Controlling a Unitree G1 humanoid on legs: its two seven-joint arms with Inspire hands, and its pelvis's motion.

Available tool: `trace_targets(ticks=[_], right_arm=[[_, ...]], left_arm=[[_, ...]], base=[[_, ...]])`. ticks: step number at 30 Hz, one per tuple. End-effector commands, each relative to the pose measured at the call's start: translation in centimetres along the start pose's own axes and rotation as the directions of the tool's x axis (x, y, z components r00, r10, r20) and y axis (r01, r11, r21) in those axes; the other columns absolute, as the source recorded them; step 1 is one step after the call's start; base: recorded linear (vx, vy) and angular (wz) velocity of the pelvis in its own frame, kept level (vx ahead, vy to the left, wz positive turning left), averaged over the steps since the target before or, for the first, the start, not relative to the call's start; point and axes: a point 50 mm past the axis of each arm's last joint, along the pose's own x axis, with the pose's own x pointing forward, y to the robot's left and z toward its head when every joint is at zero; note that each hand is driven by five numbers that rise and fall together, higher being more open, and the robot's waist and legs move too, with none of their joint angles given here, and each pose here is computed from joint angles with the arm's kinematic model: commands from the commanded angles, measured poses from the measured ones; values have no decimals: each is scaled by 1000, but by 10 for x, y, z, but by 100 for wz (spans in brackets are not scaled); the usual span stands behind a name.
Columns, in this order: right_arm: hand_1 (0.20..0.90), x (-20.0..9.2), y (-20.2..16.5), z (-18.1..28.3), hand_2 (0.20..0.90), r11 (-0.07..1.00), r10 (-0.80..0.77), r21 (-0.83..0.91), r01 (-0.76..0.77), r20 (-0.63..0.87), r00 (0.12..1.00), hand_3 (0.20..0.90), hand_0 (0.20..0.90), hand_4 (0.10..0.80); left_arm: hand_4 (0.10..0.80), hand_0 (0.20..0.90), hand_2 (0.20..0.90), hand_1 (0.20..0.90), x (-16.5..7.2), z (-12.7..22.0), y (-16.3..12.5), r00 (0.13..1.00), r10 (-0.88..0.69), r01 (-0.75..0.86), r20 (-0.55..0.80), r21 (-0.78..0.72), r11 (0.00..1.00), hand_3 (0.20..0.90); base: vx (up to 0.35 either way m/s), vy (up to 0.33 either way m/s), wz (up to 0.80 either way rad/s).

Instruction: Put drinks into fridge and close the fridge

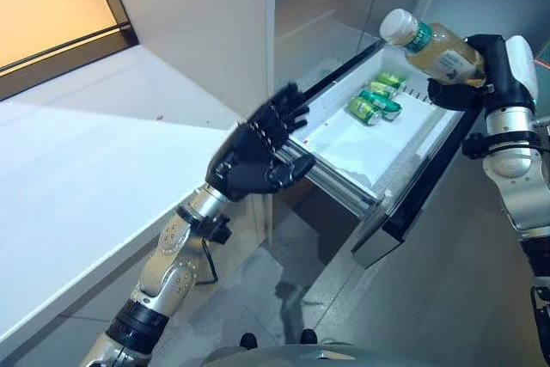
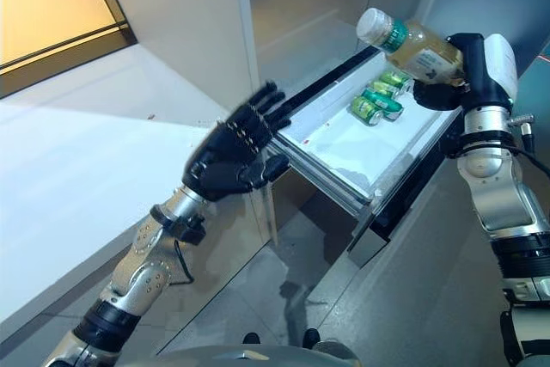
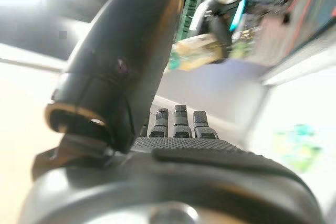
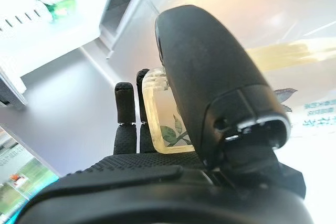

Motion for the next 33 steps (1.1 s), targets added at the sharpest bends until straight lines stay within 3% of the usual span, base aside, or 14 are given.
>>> trace_targets(ticks=[1, 4, 9, 12, 13, 16, 17, 25, 33], right_arm=[[300, 42, -95, 66, 300, 924, -380, 146, 353, 251, 890, 200, 300, 100], [300, 57, -107, 59, 300, 924, -382, 114, 365, 206, 901, 200, 300, 100], [300, 74, -123, 54, 300, 938, -345, 75, 338, 123, 930, 200, 300, 100], [300, 81, -127, 45, 300, 957, -291, 12, 291, 49, 955, 200, 300, 100], [300, 84, -126, 35, 300, 966, -258, -30, 257, -7, 966, 200, 300, 100], [300, 87, -123, 27, 300, 976, -218, -46, 215, -80, 973, 200, 300, 100], [300, 87, -119, 14, 300, 984, -179, -54, 172, -164, 970, 200, 300, 100], [300, 83, -94, -17, 300, 996, -93, -22, 91, -373, 923, 200, 300, 100], [300, 79, -70, -27, 300, 999, -36, -29, 26, -449, 893, 200, 300, 100]], left_arm=[[800, 900, 900, 900, -9, -45, -30, 945, -248, 156, -212, -375, 914, 900], [800, 900, 900, 900, -34, -83, -33, 908, -222, -18, -355, -562, 827, 900], [800, 900, 900, 900, -74, -119, -23, 841, -149, -222, -519, -583, 782, 900], [800, 900, 900, 900, -107, -139, -11, 774, -59, -343, -630, -497, 797, 900], [800, 900, 900, 900, -124, -147, -1, 724, 11, -397, -689, -403, 825, 900], [800, 900, 900, 900, -139, -154, 7, 669, 78, -440, -739, -310, 842, 900], [800, 900, 900, 900, -150, -157, 18, 603, 154, -472, -783, -194, 860, 900], [800, 900, 900, 900, -167, -150, 63, 441, 431, -573, -787, 123, 810, 900], [800, 900, 900, 900, -167, -139, 83, 383, 561, -642, -734, 225, 733, 900]], base=[[35, -6, 15], [42, 1, 18], [34, -1, 12], [48, -19, 16], [41, -32, 15], [26, -45, 17], [-3, -54, 14], [-119, -85, 11], [-127, -15, 0]])
